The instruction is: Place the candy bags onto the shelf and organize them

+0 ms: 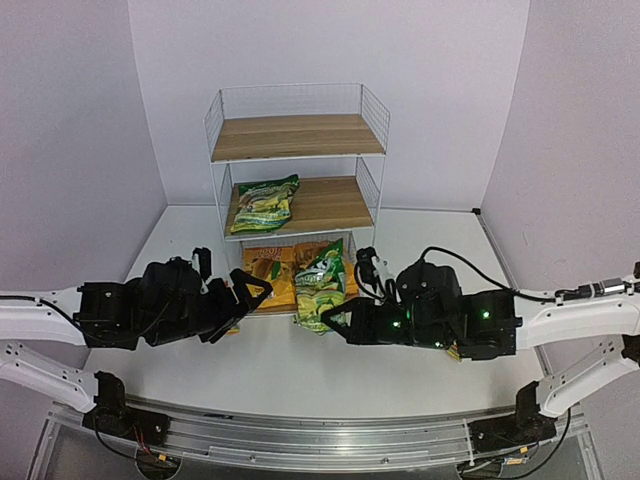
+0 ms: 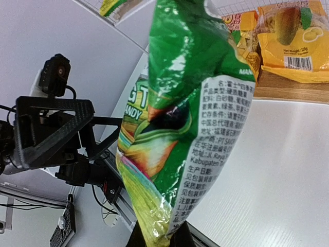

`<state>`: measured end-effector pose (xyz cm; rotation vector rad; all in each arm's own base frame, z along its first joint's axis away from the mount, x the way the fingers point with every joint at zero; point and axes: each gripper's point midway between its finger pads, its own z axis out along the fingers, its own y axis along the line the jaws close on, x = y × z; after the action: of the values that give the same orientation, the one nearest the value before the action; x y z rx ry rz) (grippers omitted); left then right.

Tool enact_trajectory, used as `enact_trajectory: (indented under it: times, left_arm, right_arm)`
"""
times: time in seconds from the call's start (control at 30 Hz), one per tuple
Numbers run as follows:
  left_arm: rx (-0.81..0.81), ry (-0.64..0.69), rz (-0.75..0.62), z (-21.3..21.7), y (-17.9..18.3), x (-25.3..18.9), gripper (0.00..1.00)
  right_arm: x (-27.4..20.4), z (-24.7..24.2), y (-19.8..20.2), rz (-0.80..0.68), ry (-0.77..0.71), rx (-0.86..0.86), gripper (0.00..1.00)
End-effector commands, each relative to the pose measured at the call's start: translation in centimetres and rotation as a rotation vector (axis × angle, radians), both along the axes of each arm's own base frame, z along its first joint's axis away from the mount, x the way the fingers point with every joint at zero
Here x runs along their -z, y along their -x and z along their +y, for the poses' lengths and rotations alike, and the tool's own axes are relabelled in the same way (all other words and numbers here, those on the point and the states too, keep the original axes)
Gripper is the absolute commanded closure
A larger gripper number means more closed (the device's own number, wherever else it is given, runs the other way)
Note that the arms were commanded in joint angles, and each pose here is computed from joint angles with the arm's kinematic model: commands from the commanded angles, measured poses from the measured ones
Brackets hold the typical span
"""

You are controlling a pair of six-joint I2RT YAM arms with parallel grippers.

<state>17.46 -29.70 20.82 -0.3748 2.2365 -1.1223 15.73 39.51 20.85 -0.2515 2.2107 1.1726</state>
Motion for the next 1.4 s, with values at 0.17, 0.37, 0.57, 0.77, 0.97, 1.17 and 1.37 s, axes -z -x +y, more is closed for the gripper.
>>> enact_trajectory:
  times: [0.17, 0.37, 0.57, 0.77, 0.97, 1.17, 1.37]
  left_arm:
    - [-0.129, -0.106, -0.03, 6.8, 0.1, -1.1, 0.0]
    - [-0.117, -0.108, -0.072, 6.9, 0.0, -2.3, 0.0]
    - [-0.109, -0.135, -0.093, 6.4, -0.3, -2.8, 0.0]
    - [-0.105, -0.127, -0.093, 6.3, -0.3, -2.6, 0.0]
    - [-0.113, -0.121, -0.099, 6.7, -0.3, -2.6, 0.0]
    - [-0.108, -0.111, -0.091, 6.5, -0.2, -2.5, 0.0]
    - [-0.09, -0.112, -0.08, 6.0, -0.1, -2.2, 0.0]
  right_arm:
    - [-10.7, -0.6, -0.5, -0.182, -0.019, -0.041, 1.0]
    - [-12.8, -0.7, -5.7, -0.124, -0.083, -0.003, 1.0]
    - [-13.4, -0.2, -10.7, -0.109, -0.104, 0.016, 1.0]
    - [-12.9, -0.1, -14.9, -0.07, -0.137, 0.059, 1.0]
    - [-12.2, 0.3, -16.5, -0.073, -0.128, 0.093, 0.97]
    - [-11.2, -3.1, -18.6, -0.08, -0.083, 0.252, 0.87]
    - [-9.4, -7.5, -18.3, -0.056, 0.009, 0.413, 0.7]
